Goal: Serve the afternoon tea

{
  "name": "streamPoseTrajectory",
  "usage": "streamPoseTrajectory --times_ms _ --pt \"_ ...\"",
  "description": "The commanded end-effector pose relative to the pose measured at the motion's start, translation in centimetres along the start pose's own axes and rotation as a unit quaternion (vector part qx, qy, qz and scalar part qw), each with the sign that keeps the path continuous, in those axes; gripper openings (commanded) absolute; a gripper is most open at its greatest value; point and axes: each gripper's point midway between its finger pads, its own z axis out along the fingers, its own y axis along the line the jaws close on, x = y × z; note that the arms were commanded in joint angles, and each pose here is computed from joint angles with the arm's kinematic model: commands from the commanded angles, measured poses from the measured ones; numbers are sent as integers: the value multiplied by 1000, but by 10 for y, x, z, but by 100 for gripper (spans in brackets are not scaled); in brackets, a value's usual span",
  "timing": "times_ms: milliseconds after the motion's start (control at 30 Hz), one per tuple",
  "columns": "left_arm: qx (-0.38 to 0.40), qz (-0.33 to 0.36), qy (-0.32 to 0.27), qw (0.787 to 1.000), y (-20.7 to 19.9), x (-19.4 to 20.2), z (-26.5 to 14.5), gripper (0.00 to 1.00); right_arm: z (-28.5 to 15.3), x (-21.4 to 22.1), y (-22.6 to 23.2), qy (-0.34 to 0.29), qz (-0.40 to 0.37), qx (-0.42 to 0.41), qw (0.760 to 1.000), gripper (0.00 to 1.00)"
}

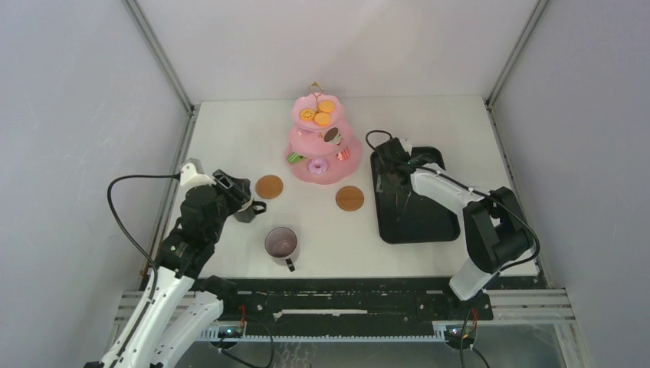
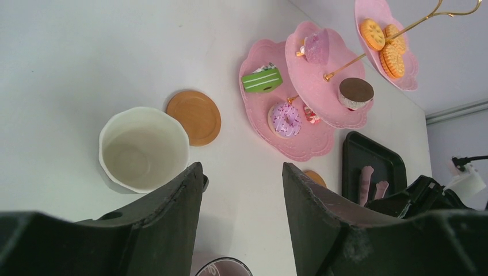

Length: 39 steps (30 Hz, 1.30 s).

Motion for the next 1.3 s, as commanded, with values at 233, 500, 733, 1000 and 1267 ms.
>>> streamPoseTrajectory --times_ms 233,500,733,1000,1267 --pt "19 -5 -51 999 -12 -35 -19 59 -8 -11 39 -12 -46 -26 999 51" --pt "15 -10 -55 998 -7 -36 -24 59 11 7 43 21 -56 -25 998 48" --pt "11 -17 -54 998 -3 -32 -25 59 24 15 42 42 -55 -21 997 40" --pt "2 -18 -55 998 3 -30 -26 60 33 7 39 51 -50 -14 997 27" --pt "-5 -17 -58 998 7 -30 -28 60 42 -16 36 45 -41 -11 998 3"
